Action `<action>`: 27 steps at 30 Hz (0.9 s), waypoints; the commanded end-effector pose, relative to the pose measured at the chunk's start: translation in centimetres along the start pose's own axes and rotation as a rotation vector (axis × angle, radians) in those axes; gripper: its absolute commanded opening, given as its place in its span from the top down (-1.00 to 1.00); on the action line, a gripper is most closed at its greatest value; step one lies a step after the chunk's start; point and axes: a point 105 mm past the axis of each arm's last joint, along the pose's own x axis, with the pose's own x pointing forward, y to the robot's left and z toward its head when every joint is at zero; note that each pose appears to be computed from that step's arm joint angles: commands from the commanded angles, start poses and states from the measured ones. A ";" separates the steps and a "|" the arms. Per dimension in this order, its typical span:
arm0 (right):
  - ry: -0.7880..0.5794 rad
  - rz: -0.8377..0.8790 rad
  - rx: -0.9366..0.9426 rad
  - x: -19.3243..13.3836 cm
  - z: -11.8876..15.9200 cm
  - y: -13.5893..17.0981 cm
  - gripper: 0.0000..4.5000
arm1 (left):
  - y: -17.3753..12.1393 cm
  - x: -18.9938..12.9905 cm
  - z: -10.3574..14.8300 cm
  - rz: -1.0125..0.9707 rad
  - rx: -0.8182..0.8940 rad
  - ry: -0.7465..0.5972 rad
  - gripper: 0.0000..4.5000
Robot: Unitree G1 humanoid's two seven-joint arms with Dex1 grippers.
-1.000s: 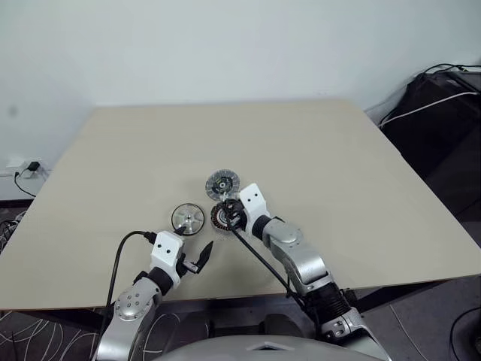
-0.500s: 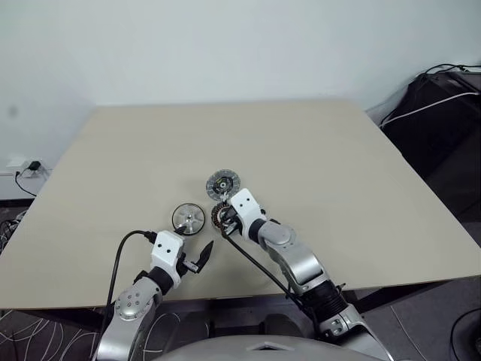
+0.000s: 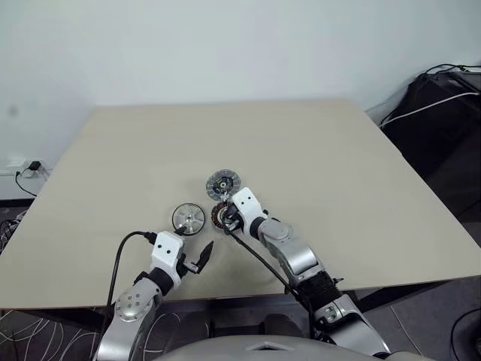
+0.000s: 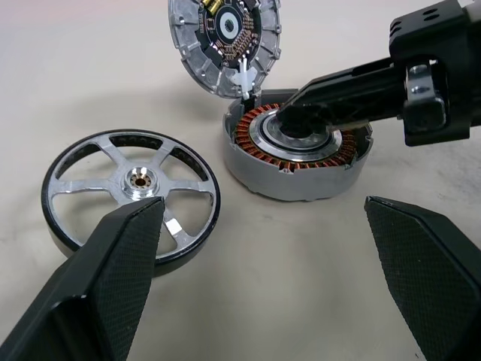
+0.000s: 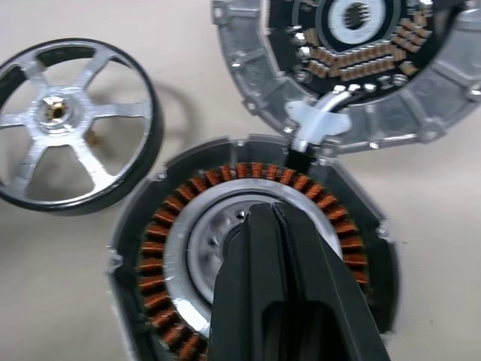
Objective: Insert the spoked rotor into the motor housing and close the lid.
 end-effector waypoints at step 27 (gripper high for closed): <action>-0.254 0.046 0.065 -8.7 1.7 -0.1 0.98 | 5.6 -0.8 -0.3 0.261 -0.330 0.033 -1.00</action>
